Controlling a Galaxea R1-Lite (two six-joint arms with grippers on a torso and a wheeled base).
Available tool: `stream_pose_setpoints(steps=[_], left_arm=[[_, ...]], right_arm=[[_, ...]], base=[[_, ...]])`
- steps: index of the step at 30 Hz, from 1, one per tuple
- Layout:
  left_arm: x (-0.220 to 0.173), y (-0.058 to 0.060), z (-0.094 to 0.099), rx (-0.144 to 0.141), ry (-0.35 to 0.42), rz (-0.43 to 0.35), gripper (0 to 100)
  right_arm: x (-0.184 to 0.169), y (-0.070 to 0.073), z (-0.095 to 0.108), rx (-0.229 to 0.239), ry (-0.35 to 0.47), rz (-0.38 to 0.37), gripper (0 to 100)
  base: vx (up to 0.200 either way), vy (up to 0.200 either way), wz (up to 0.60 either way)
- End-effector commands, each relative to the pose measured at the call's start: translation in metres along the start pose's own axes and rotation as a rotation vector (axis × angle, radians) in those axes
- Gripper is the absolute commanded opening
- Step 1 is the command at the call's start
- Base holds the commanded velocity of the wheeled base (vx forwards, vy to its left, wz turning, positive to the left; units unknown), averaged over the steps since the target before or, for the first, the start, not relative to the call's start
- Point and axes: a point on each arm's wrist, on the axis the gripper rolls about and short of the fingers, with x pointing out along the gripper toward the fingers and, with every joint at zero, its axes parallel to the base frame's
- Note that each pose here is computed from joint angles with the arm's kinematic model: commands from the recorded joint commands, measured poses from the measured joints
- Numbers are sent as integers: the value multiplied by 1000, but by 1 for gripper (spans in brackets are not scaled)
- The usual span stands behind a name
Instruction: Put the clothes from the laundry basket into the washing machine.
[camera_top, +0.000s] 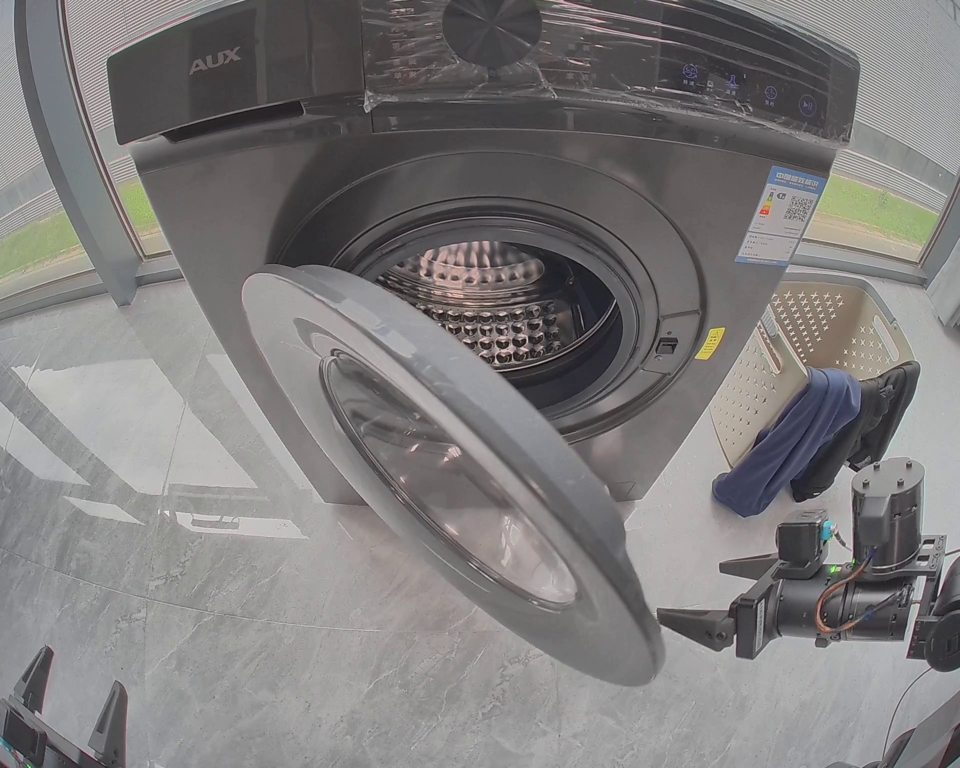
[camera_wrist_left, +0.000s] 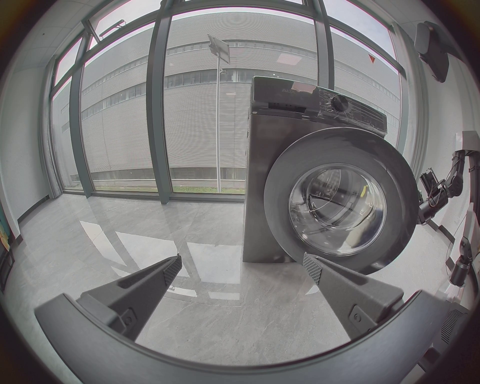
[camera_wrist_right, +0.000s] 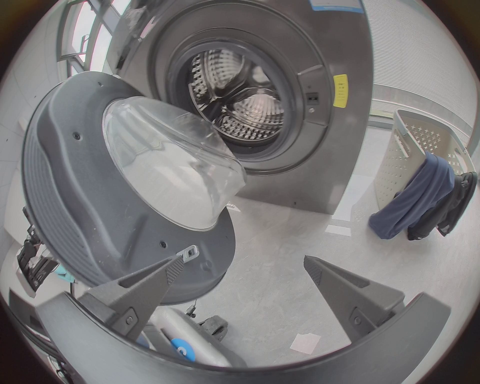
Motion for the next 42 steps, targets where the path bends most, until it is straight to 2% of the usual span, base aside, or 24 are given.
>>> stream_pose_setpoints(steps=[1,6,8,14,18,21,25,30,31,37,42], left_arm=[[0,0,-4,-1,2,0,100],[0,0,-4,1,2,2,100],[0,0,-4,2,2,0,100],[0,0,-4,2,3,1,100],[0,0,-4,2,2,0,100],[0,0,-4,2,2,0,100],[0,0,-4,2,2,0,100],[0,0,-4,2,3,1,100],[0,0,-4,2,2,0,100],[0,0,-4,2,2,0,100],[0,0,-4,2,2,0,100]], right_arm=[[-6,6,1,-11,-20,19,100],[-1,-5,10,16,-42,-29,100],[13,-12,18,30,-39,-51,100],[42,-12,41,41,-60,-72,100],[66,-11,48,41,-53,-65,100],[83,-13,54,43,-53,-91,100],[94,-15,62,42,-69,-92,100],[97,-7,62,31,-64,-63,100],[98,5,57,15,-47,-32,100],[91,25,53,-17,-43,28,100],[90,27,55,-17,-49,36,100]], base=[[0,0,0],[0,0,0],[0,0,0],[0,0,0],[0,0,0],[0,0,0],[0,0,0],[0,0,0],[0,0,0],[0,0,0],[0,0,0]])
